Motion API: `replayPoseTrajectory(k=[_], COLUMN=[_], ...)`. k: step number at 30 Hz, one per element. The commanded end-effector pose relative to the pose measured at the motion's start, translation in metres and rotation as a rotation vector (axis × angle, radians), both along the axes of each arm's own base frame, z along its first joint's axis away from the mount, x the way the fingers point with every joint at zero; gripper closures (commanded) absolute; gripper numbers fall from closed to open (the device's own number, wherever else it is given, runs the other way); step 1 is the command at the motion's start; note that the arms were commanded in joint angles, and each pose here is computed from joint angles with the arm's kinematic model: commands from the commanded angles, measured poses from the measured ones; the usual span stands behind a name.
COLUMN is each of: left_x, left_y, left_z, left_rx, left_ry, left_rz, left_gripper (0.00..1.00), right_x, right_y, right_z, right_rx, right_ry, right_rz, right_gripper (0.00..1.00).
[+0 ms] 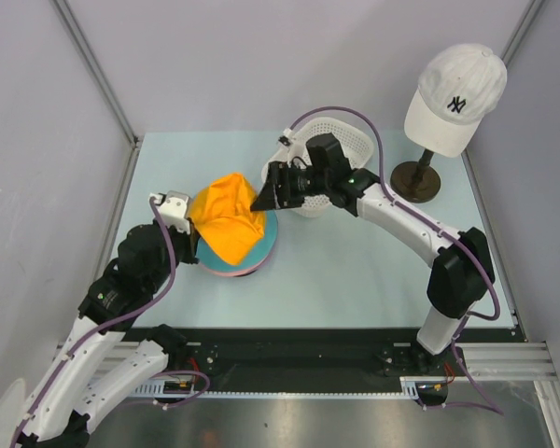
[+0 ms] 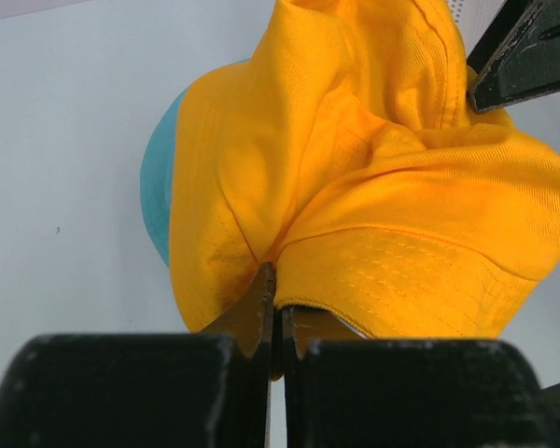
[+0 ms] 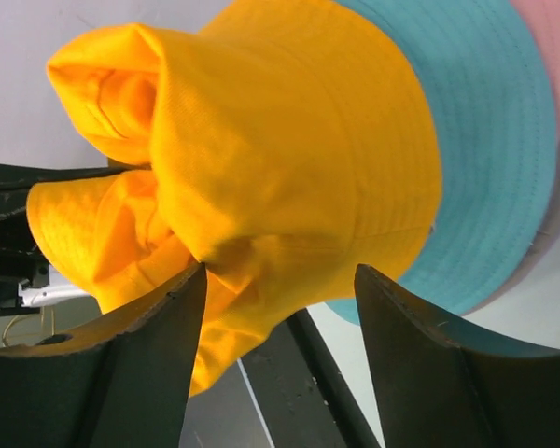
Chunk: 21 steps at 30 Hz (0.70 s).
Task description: Stack the hats
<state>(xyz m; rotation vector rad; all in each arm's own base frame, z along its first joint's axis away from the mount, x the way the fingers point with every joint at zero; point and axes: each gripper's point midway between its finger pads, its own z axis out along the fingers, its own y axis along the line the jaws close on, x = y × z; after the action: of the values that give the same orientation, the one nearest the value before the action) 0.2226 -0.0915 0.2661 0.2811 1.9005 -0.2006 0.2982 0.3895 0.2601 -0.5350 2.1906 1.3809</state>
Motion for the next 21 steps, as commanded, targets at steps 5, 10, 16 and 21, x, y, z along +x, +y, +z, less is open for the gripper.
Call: replayPoseTrajectory(k=[5, 10, 16, 21], left_x=[0.005, 0.011, 0.009, 0.008], left_y=[0.008, 0.015, 0.033, 0.024], left_z=[0.003, 0.008, 0.016, 0.026], left_rx=[-0.019, -0.074, -0.131, -0.245], left_ry=[-0.018, -0.052, -0.071, -0.05], left_rz=[0.065, 0.144, 0.232, 0.151], left_gripper=[0.93, 0.09, 0.0, 0.0], right_x=[0.006, 0.007, 0.013, 0.015], right_y=[0.013, 0.013, 0.001, 0.0], right_z=[0.006, 0.006, 0.012, 0.015], right_rx=[-0.067, -0.084, -0.11, -0.112], right_ry=[-0.043, -0.054, -0.085, -0.094], right_rz=[0.025, 0.016, -0.051, -0.067], right_gripper=[0.68, 1.0, 1.0, 1.0])
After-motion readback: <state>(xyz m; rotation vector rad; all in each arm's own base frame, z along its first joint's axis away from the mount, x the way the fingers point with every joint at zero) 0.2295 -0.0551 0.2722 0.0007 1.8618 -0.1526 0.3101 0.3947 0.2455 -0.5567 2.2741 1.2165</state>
